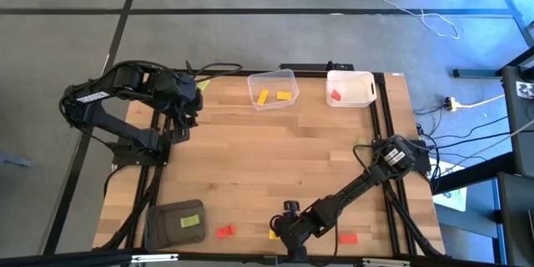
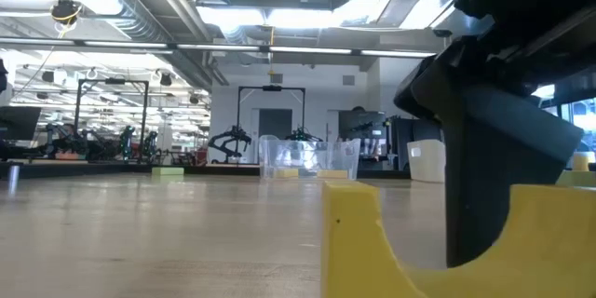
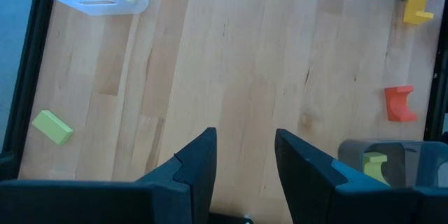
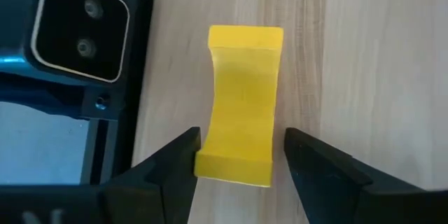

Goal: Sort & place blocks by color
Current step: Put the yellow block into the transparent bin

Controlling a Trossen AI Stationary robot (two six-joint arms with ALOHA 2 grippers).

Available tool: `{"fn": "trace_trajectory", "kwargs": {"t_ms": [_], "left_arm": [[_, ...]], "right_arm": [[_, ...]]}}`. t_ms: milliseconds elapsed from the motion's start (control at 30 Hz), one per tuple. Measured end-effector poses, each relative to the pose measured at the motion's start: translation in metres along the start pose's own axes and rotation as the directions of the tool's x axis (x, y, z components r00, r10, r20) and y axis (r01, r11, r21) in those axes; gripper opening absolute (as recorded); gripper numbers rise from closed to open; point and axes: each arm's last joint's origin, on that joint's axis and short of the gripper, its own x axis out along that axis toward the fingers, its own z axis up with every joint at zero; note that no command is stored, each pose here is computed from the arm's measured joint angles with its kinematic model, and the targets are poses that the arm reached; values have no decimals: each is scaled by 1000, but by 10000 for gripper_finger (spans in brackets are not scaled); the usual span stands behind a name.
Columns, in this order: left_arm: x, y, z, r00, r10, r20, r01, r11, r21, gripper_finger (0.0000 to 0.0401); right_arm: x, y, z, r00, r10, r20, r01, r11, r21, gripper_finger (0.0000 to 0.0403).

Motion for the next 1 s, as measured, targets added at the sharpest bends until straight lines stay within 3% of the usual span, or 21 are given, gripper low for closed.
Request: {"fn": "trace_trajectory", "kwargs": {"t_ms": [267, 467, 600, 800, 1000], "left_arm": [[0, 0, 0, 1000, 0, 0, 0, 1000, 0, 136], [0, 0, 0, 1000, 0, 0, 0, 1000, 0, 136], [0, 0, 0, 1000, 0, 0, 0, 1000, 0, 136], [0, 0, 0, 1000, 0, 0, 0, 1000, 0, 136], [0, 0, 0, 1000, 0, 0, 0, 1000, -1, 136]], "right_arm": [[3, -1, -1, 1000, -22, 9, 22, 1000, -1, 206], [3, -3, 0, 1000, -31, 5, 30, 998, 54, 133], [4, -10, 5, 1000, -30, -1, 30, 989, 144, 132], [3, -23, 17, 999, -43, 8, 41, 982, 187, 132], [-8, -51, 49, 984, -176, 16, 168, 960, 226, 132]]}}
